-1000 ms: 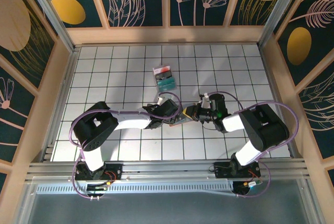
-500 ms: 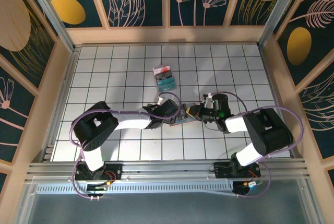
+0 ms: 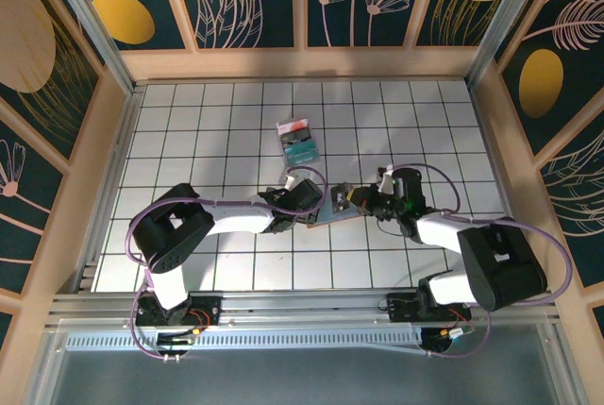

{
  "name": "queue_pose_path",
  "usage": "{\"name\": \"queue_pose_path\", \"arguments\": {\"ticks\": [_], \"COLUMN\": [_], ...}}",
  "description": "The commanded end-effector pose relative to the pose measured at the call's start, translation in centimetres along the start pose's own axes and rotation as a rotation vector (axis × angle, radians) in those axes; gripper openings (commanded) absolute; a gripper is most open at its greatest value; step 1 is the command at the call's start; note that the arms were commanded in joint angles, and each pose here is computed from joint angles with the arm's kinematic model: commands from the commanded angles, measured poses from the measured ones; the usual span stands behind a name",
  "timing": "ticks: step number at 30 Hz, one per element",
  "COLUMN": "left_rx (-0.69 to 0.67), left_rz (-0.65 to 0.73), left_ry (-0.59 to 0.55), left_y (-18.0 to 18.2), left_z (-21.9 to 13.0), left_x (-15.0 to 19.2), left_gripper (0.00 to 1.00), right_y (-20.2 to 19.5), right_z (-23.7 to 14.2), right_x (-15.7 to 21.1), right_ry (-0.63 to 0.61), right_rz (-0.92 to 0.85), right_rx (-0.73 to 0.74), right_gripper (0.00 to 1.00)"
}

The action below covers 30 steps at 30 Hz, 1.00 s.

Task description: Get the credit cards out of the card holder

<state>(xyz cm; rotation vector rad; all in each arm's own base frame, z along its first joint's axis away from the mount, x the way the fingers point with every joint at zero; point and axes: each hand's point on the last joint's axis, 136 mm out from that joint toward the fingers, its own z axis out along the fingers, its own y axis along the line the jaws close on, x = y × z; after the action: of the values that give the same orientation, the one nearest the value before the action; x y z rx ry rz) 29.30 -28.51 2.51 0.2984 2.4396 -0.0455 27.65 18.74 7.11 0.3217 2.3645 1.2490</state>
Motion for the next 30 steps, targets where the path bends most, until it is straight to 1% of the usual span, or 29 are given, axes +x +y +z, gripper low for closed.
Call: {"name": "queue_pose_path", "arguments": {"ticks": [1, 5, 7, 8, 12, 15, 18, 20, 23, 25, 30], "left_rx": [-0.055, -0.017, 0.020, 0.056, 0.153, 0.257, 0.403, 0.511, 0.635, 0.697, 0.814], "left_rz": [0.021, -0.028, -0.058, -0.086, -0.153, -0.204, -0.268, -0.301, -0.341, -0.353, -0.384], "left_ry": [0.017, -0.055, -0.098, -0.139, -0.219, -0.268, -0.305, -0.316, -0.337, -0.348, -0.344], "left_y": [1.4, 0.9, 0.6, -0.1, -1.1, -2.0, -3.2, -3.9, -4.5, -4.9, -5.9], "left_z": [-0.9, -2.6, -4.0, -5.0, -7.5, -9.5, -11.3, -12.0, -13.4, -14.2, -14.9], "left_x": [0.0, -2.5, -4.1, -5.9, -8.7, -10.6, -12.5, -12.7, -13.5, -13.9, -14.1], "left_gripper": [0.99, 0.99, 0.99, 0.99, 0.99, 0.99, 0.99, 0.98, 0.96, 0.94, 0.90], "right_y": [0.4, 1.1, 1.6, 2.0, 3.4, 4.8, 6.3, 7.5, 9.2, 10.2, 12.6], "right_z": [-1.0, -2.2, -2.7, -3.0, -4.1, -5.0, -5.8, -6.3, -6.9, -7.3, -8.1], "right_x": [-1.3, -2.1, -2.5, -2.7, -3.5, -4.1, -4.8, -5.1, -5.2, -5.3, -5.4], "right_ry": [-0.055, -0.100, -0.121, -0.131, -0.175, -0.211, -0.242, -0.255, -0.265, -0.270, -0.267], "right_rz": [-0.035, -0.055, -0.069, -0.075, -0.099, -0.119, -0.140, -0.152, -0.158, -0.158, -0.145], "right_rx": [0.020, 0.013, 0.001, -0.009, -0.045, -0.080, -0.122, -0.165, -0.236, -0.287, -0.413], "right_gripper": [0.00, 0.00, 0.00, 0.00, 0.00, 0.00, 0.00, 0.00, 0.00, 0.00, 0.00]}}
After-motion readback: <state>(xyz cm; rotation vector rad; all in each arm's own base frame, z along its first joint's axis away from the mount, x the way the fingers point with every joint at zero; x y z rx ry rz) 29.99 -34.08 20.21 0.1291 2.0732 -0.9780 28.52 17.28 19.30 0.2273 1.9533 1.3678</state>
